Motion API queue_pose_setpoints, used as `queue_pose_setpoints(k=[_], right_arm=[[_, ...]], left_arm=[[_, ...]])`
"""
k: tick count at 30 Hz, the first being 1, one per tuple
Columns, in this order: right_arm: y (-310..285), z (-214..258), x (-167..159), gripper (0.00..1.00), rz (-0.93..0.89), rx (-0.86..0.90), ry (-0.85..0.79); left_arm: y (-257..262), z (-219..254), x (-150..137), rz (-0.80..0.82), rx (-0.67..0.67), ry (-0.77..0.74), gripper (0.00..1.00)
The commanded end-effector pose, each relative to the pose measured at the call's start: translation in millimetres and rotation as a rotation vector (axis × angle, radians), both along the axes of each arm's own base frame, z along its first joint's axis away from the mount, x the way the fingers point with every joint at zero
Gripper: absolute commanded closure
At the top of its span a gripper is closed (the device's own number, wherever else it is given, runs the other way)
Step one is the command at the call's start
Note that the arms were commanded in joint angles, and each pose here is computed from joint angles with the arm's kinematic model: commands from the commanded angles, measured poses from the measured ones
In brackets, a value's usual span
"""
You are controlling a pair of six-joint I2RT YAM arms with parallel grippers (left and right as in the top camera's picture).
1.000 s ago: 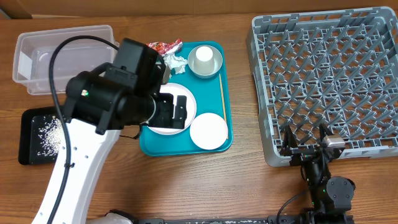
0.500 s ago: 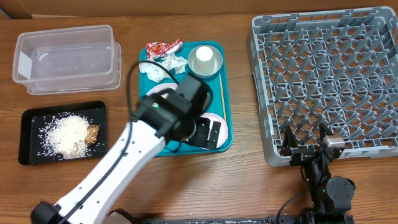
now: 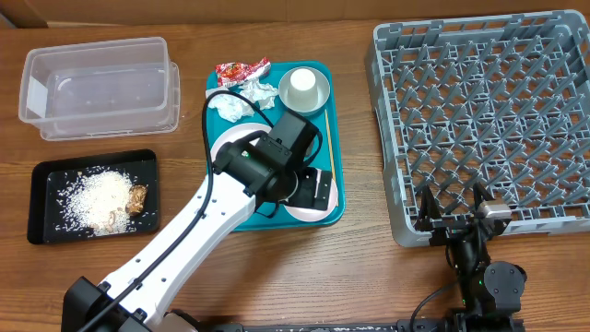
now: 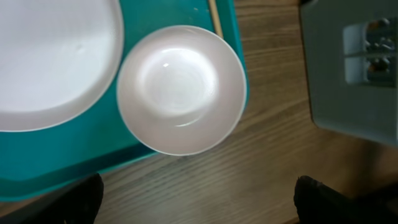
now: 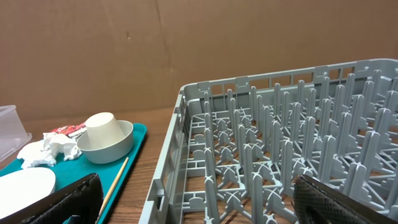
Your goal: Sort waste into correct bins and load items into the dishwasher
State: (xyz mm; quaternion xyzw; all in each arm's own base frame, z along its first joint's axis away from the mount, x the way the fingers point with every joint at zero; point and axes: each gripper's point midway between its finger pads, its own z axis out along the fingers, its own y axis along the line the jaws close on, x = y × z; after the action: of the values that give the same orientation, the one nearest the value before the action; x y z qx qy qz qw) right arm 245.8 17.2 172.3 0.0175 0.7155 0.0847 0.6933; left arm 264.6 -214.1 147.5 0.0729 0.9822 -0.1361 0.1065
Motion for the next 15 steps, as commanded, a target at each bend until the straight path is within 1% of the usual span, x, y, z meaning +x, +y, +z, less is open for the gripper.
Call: queue_pose_setpoints(k=[1, 5, 8, 11, 13, 15], right_arm=[[-2, -2, 0, 0.00, -0.012, -0.003, -0.005], [-2, -2, 0, 0.00, -0.012, -0.003, -0.005], [-2, -2, 0, 0.00, -0.012, -0.003, -0.005], [-2, -2, 0, 0.00, -0.012, -0.003, -0.005], [-2, -2, 0, 0.00, -0.012, -0.003, -0.005], [-2, -2, 0, 0.00, -0.012, -0.003, -0.005]], left_arm=[[26, -4, 17, 0.070, 0.076, -0.043, 0.00], [51, -1, 41, 0.169, 0.069, -0.073, 0.00], [60, 2, 54, 0.219, -0.001, -0.064, 0.00], [58, 7, 60, 0.230, -0.089, -0.052, 0.00], [58, 8, 62, 0.234, -0.093, -0.056, 0.00], [62, 7, 64, 0.243, -0.068, -0.069, 0.00]])
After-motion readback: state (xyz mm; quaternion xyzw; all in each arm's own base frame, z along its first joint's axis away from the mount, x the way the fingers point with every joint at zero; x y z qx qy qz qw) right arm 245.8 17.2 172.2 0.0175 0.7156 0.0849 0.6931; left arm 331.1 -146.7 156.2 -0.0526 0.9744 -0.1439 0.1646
